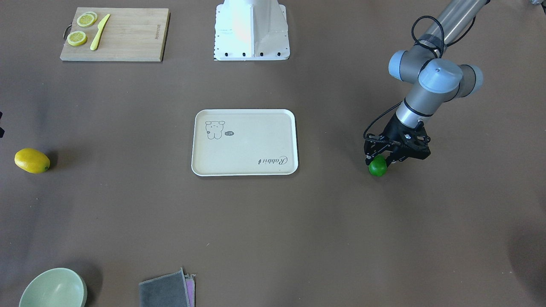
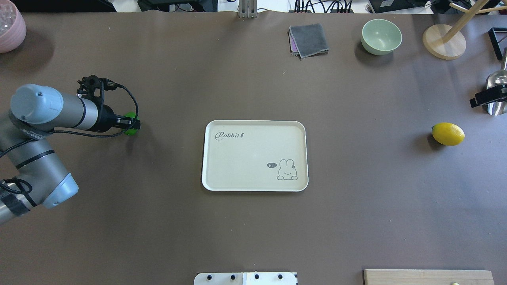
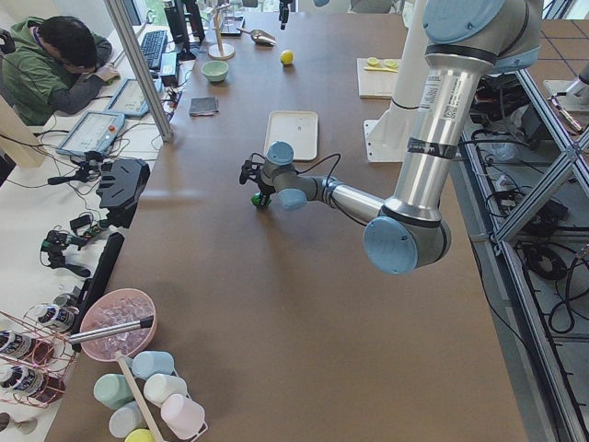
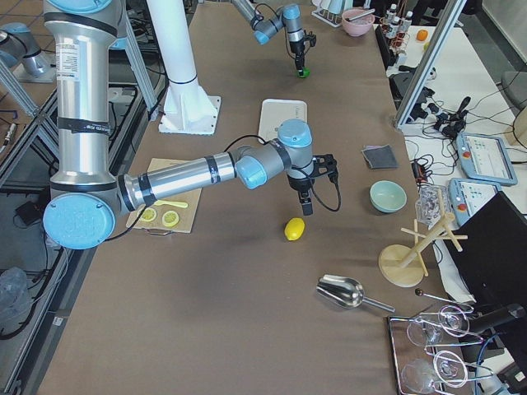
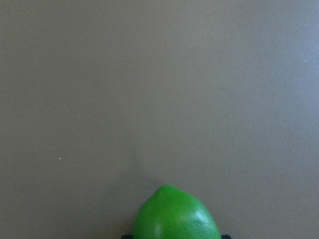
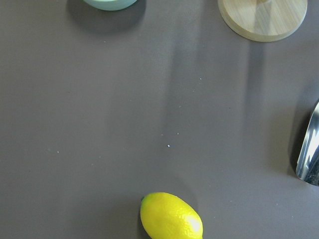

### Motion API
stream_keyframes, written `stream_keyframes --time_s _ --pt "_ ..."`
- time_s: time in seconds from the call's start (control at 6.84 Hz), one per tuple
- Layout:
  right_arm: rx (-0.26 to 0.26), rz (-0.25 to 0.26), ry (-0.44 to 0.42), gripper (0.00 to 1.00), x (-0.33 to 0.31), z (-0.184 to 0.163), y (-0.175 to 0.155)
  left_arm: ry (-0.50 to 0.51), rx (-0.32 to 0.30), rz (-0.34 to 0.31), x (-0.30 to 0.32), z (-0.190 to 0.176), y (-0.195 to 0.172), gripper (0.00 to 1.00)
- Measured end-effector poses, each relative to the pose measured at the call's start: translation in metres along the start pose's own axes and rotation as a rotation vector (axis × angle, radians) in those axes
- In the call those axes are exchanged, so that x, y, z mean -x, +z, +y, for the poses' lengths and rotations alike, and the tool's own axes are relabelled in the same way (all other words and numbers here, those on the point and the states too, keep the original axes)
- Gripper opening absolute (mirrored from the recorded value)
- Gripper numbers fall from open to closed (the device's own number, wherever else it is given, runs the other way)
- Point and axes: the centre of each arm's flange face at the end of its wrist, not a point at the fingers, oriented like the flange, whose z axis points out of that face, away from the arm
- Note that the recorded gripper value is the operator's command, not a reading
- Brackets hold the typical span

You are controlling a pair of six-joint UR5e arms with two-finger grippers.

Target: Place all lemons on tray

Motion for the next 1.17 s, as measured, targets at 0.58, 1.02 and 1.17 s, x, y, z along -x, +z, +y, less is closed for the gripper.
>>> stream_keyframes --time_s 0.58,1.02,1.17 --pt "-0.001 0.000 -0.001 1.00 0.000 0.000 0.000 -0.128 -0.067 0.135 -0.121 -0.023 -0.007 0.00" --pt "0.001 0.001 0.001 1.00 -0.001 0.000 0.001 -0.179 -0.120 0.192 -0.231 0.023 0.014 0.98" --pt "0.001 0.001 0.001 1.00 -0.001 0.000 0.001 -0.184 -0.125 0.189 -0.234 0.026 0.016 0.98"
